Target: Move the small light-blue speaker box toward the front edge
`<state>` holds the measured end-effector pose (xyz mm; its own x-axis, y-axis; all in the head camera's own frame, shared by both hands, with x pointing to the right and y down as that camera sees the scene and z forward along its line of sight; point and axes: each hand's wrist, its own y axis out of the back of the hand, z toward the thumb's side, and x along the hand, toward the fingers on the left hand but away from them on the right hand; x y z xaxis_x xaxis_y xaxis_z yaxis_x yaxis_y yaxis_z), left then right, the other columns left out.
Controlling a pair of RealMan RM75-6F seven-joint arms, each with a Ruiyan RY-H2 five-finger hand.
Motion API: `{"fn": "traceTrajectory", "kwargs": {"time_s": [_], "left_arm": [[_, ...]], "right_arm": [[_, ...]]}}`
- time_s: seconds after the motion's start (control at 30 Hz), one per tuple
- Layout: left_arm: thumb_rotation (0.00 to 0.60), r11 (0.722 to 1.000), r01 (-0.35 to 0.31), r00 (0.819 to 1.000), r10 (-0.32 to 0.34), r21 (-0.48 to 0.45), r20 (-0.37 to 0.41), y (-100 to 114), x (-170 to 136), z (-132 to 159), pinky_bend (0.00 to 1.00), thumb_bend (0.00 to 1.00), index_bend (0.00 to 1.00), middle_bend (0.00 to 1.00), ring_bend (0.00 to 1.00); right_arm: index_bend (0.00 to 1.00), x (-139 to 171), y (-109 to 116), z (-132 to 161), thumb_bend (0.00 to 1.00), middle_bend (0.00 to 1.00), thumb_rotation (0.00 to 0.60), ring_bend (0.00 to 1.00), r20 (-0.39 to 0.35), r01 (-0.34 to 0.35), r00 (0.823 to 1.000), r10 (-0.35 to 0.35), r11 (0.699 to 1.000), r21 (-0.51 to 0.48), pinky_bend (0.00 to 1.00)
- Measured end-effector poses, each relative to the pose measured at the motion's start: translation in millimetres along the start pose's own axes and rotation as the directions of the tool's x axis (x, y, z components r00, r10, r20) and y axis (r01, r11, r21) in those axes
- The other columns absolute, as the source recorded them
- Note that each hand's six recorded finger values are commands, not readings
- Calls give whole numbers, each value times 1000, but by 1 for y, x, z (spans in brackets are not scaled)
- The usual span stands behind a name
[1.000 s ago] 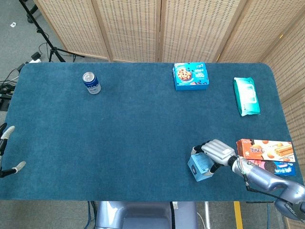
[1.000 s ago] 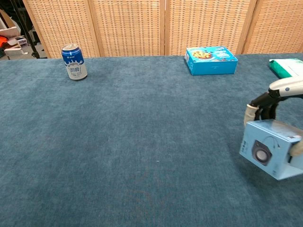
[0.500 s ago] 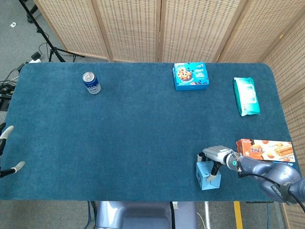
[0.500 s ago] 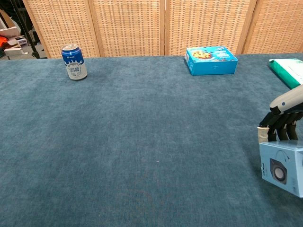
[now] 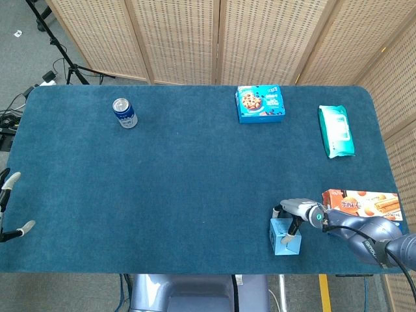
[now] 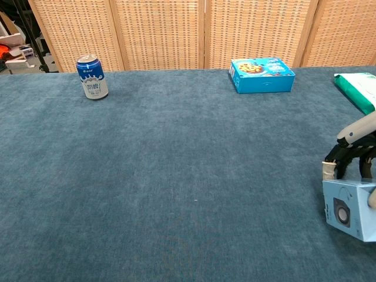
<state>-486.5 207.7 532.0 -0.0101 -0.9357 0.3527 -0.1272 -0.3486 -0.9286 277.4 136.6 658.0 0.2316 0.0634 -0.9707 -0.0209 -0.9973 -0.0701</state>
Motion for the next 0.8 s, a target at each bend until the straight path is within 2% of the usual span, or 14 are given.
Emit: {"fn": "traceTrajectory", "kwargs": {"time_s": [0.17, 0.4, 0.57, 0.67, 0.77, 0.8], "left_arm": [[600, 1000, -1, 1000, 1, -1, 0, 0, 0, 0, 0, 0, 0, 0, 0], [600, 1000, -5, 1000, 5, -3, 4, 1, 0, 0, 0, 0, 0, 0, 0], [600, 1000, -6, 1000, 6, -7, 4, 1, -1, 0, 0, 0, 0, 0, 0], [600, 1000, -5, 1000, 5, -9, 6, 2, -1, 0, 0, 0, 0, 0, 0], [600, 1000, -7, 1000, 7, -10, 5, 2, -1, 0, 0, 0, 0, 0, 0], [600, 1000, -7, 1000, 7, -10, 6, 2, -1, 0, 0, 0, 0, 0, 0]], "right_arm": [[0, 2, 13, 6, 44, 0, 600, 0, -65, 101, 992, -106, 992, -73, 98], [0, 15, 31, 12, 46, 0, 600, 0, -138, 231, 959, -246, 966, -115, 62], [0, 27, 36, 14, 35, 0, 600, 0, -172, 287, 937, -303, 951, -115, 55], [0, 35, 39, 14, 3, 0, 600, 0, -199, 337, 915, -352, 936, -104, 37], [0, 44, 43, 12, 0, 0, 600, 0, -236, 418, 873, -427, 904, -88, 21], [0, 48, 44, 11, 0, 0, 600, 0, -253, 462, 848, -466, 883, -80, 20]]}}
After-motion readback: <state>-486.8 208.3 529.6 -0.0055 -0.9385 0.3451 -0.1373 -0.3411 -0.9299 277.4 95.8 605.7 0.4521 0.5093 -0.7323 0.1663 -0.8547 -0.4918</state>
